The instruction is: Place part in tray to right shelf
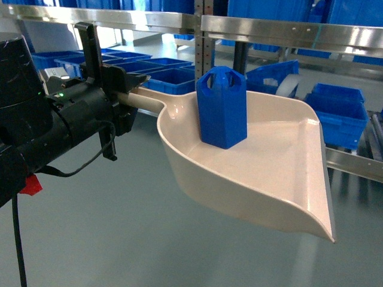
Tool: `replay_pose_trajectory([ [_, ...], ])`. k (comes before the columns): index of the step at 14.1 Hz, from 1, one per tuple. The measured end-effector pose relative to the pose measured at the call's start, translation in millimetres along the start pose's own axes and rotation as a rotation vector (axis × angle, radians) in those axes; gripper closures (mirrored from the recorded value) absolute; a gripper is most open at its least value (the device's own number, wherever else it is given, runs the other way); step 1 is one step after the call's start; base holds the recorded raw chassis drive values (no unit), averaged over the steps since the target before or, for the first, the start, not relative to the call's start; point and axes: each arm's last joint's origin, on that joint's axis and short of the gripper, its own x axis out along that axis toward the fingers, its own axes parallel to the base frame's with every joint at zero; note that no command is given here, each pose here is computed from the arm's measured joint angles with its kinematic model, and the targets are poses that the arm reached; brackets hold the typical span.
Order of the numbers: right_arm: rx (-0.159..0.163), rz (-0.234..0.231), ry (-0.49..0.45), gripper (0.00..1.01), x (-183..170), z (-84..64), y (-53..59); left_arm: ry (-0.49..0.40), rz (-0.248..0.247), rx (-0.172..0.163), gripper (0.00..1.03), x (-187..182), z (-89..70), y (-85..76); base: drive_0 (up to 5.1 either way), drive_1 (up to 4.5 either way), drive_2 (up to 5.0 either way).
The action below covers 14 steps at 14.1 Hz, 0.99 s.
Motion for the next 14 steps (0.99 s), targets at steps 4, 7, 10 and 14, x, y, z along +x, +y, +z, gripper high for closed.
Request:
replay_pose_trajectory([
  [4, 0.0, 0.0, 0.0, 0.03, 0.0, 0.0, 0.0, -0.003, 0.001, 0.0, 0.91, 0.0, 0.3, 0.1, -1.6, -1.63, -1.6],
  [7, 0.0, 0.0, 0.0, 0.03, 0.0, 0.0, 0.0, 0.002, 0.0, 0.0, 0.91, 0.1, -0.9, 0.0, -1.6, -1.6, -1.6],
  [10, 0.0, 0.0, 0.0, 0.03, 0.0, 0.0, 0.0, -0.001, 0.0, 0.0, 0.91, 0.0, -0.2, 0.0, -1.6, -1.6, -1.6],
  [14, 0.0, 0.0, 0.0, 0.03, 0.0, 0.0, 0.0, 0.0, 0.0, 0.0, 0.91, 0.0, -0.3, 0.0, -1.6, -1.62, -1.6],
])
